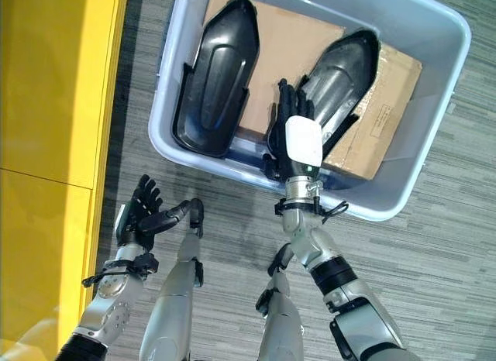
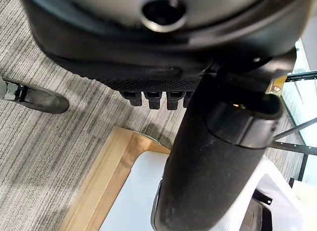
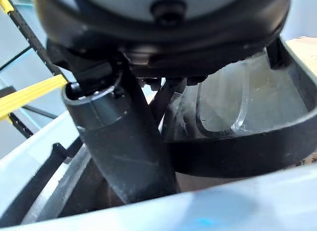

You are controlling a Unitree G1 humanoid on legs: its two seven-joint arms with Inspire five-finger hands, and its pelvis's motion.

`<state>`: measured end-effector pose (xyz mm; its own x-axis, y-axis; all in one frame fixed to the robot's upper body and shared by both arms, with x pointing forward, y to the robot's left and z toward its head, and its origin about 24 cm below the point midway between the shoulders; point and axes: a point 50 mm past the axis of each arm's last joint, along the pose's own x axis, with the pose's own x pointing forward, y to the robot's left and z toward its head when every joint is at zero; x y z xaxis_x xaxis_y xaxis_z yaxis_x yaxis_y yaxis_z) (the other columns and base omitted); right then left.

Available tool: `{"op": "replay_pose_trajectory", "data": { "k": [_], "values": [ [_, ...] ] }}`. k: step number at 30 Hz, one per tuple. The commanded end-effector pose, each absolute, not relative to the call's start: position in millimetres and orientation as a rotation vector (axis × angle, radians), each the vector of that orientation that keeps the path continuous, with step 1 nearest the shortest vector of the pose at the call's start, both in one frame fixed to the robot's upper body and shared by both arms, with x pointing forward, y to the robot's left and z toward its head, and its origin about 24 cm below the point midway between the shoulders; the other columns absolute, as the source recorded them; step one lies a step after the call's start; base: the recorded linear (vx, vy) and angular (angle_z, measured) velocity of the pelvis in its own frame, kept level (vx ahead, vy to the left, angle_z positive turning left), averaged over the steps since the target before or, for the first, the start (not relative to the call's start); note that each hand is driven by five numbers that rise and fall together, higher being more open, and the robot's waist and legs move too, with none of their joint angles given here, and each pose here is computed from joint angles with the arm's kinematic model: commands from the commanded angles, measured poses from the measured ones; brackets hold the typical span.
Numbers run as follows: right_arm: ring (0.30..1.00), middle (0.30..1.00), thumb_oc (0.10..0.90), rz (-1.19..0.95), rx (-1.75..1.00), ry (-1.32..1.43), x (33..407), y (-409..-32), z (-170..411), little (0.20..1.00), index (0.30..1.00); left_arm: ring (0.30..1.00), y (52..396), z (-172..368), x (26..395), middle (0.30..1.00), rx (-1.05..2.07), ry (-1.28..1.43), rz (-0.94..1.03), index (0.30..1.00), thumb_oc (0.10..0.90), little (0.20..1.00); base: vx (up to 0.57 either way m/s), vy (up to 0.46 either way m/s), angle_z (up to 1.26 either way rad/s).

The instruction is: Move parts from the plastic box to the shelf.

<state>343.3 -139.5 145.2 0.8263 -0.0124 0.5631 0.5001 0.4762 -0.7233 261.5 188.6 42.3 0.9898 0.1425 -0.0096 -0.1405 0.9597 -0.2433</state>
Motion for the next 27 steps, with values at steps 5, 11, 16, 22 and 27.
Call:
{"op": "replay_pose_trajectory", "data": {
  "k": [5, 11, 16, 22, 27],
  "values": [
    [1.0, 1.0, 0.9, -0.445, -1.038, -0.77, 336.7, -143.3, 190.5, 1.0, 1.0, 1.0, 187.8, 63.0, 258.3, 1.0, -0.23, -0.142, 0.128, 1.0, 0.9, 1.0, 0.0, 0.0, 0.0],
    [1.0, 1.0, 0.9, -0.532, -1.089, -0.777, 335.7, -159.0, 197.3, 1.0, 1.0, 1.0, 188.6, 64.9, 257.9, 1.0, -0.229, -0.152, 0.126, 1.0, 0.9, 1.0, 0.0, -0.002, -0.02],
    [1.0, 1.0, 0.9, -0.61, -1.125, -0.759, 336.6, -175.8, 201.7, 1.0, 1.0, 1.0, 189.7, 66.3, 257.9, 1.0, -0.23, -0.16, 0.126, 1.0, 0.9, 1.0, 0.01, -0.018, -0.03],
    [1.0, 1.0, 0.9, -0.717, -1.135, -0.768, 330.7, -195.7, 210.7, 1.0, 1.0, 1.0, 190.7, 67.7, 257.8, 1.0, -0.225, -0.165, 0.125, 1.0, 0.9, 1.0, 0.0, 0.0, 0.0],
    [1.0, 1.0, 0.9, -0.736, -1.154, -0.791, 323.5, -199.4, 212.4, 1.0, 1.0, 1.0, 191.0, 67.3, 257.4, 1.0, -0.224, -0.164, 0.125, 1.0, 0.9, 1.0, 0.0, 0.0, 0.0]
  ]
}}
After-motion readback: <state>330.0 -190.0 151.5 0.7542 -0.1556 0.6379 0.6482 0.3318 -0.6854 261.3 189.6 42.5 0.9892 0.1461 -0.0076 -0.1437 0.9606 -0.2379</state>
